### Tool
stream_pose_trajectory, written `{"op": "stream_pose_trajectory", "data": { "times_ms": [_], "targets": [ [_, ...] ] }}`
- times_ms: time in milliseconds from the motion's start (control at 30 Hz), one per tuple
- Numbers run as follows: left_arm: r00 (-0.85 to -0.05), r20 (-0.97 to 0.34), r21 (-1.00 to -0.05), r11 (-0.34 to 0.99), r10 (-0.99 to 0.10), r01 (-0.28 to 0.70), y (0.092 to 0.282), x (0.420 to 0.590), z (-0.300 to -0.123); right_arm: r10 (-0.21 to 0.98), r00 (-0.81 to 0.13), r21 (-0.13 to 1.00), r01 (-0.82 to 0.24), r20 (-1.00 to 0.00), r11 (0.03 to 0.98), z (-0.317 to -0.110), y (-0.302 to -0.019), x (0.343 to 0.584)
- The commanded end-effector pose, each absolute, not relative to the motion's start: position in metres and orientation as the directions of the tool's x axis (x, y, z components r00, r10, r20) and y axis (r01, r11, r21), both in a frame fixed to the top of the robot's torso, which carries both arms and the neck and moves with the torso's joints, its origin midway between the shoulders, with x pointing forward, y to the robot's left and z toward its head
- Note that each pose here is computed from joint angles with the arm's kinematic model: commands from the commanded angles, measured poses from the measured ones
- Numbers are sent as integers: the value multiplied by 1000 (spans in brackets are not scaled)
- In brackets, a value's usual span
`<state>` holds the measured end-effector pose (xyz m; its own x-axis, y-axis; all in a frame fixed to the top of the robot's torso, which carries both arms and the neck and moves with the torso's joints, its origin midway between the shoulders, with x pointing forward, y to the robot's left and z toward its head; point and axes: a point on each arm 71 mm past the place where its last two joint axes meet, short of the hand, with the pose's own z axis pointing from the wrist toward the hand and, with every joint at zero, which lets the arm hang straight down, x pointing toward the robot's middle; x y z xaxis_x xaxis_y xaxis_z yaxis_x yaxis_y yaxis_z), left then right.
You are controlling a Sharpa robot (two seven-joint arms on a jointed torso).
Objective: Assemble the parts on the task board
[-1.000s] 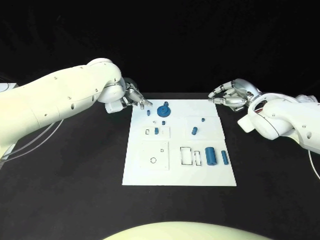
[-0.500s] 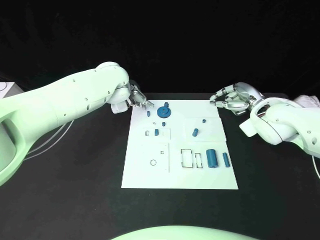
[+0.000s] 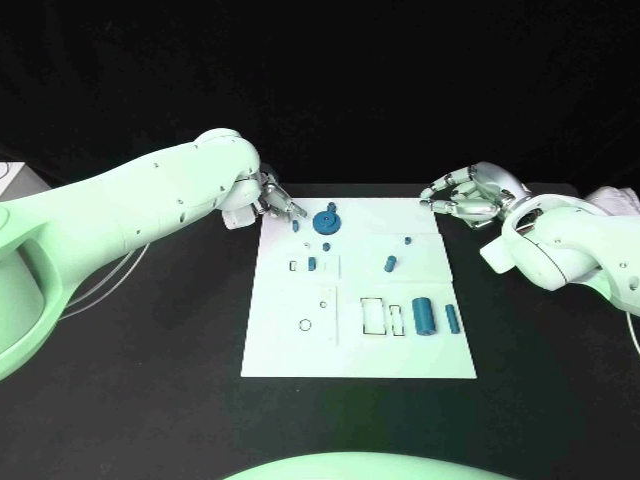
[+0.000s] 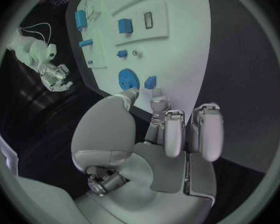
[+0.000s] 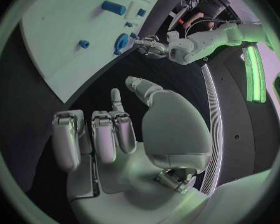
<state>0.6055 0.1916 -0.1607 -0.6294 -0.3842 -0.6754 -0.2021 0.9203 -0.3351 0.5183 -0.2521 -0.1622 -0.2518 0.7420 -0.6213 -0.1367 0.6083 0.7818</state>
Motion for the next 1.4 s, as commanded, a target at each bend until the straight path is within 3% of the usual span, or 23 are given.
{"op": "stream_pose_trajectory", "data": {
  "times_ms": [33, 1400],
  "targets": [
    [-633, -681, -330, 926, -368, -184, 191, 606, -160, 744, -249, 784, -153, -620, 602, -160, -251, 518],
    [-690, -640, -327, 932, -339, -155, 185, 603, -168, 743, -251, 783, -153, -621, 603, -159, -251, 519]
  ]
}}
